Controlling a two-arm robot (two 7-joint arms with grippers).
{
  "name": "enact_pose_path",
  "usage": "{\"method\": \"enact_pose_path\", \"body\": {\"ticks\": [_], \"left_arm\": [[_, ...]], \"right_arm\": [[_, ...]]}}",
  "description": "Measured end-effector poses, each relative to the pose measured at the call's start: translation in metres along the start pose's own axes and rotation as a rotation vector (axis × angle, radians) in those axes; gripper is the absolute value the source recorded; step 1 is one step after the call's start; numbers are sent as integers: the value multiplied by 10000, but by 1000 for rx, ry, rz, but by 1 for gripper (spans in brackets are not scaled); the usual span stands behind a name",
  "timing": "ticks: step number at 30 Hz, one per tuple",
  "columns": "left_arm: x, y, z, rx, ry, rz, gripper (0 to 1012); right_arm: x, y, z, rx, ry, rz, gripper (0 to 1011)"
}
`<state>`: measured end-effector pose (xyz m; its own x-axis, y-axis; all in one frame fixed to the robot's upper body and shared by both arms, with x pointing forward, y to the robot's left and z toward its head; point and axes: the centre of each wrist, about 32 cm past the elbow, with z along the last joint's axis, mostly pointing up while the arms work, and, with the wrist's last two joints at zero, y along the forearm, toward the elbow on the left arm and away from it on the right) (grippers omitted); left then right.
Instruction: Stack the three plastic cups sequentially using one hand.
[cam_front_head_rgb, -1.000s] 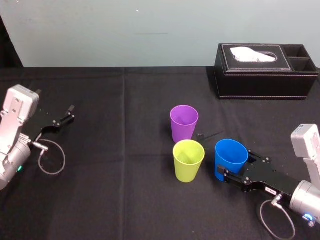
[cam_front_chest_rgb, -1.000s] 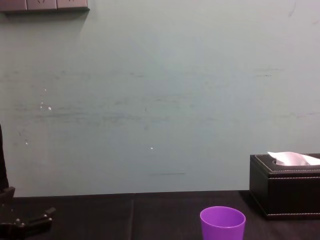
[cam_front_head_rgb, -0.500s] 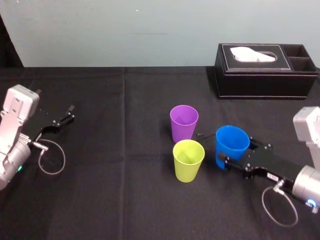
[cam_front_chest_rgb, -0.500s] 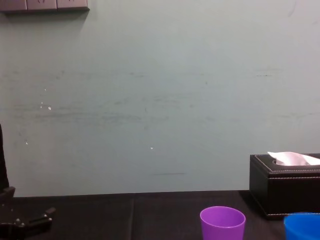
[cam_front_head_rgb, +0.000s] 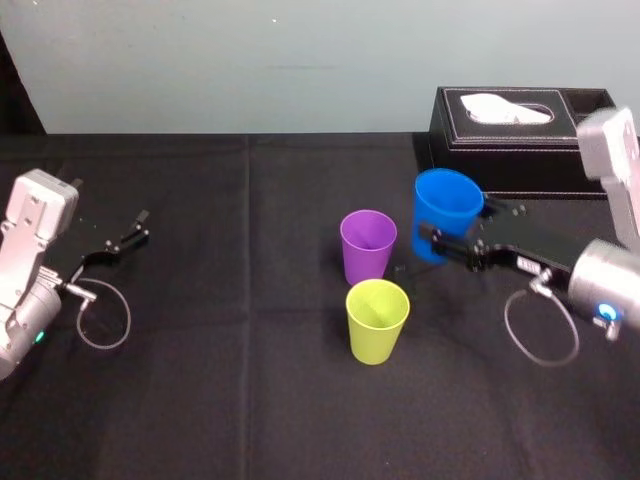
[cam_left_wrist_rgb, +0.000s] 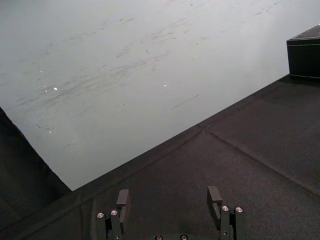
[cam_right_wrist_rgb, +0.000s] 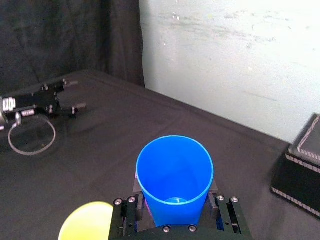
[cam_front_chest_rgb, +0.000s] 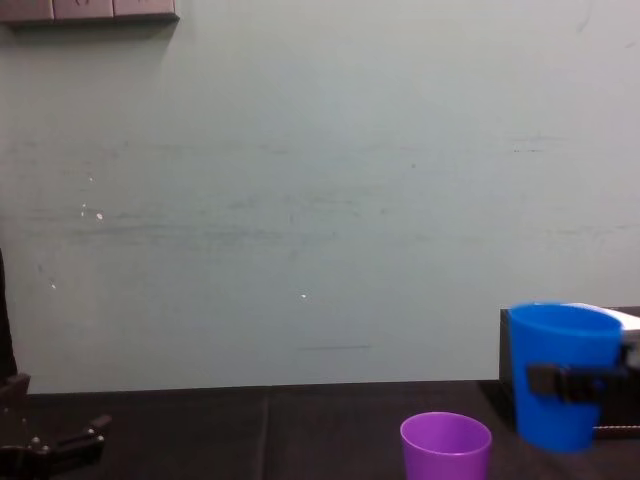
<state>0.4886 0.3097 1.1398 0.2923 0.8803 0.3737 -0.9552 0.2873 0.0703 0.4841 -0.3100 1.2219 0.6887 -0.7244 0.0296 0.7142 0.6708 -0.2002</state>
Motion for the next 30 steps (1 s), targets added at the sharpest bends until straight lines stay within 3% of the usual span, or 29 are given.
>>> {"method": "enact_pose_path", "body": {"ticks": [5, 11, 19, 30], "left_arm": [[0, 0, 0, 0, 0, 0, 1011], [0, 0, 0, 0, 0, 0, 1011], [0, 0, 0, 0, 0, 0, 1011], [0, 0, 0, 0, 0, 0, 1011]], "right_arm": [[37, 177, 151, 9, 11, 16, 718], [7, 359, 242, 11, 13, 39, 718], [-36, 563, 266, -5, 8, 56, 718], [-4, 725, 255, -14, 0, 46, 718]]}}
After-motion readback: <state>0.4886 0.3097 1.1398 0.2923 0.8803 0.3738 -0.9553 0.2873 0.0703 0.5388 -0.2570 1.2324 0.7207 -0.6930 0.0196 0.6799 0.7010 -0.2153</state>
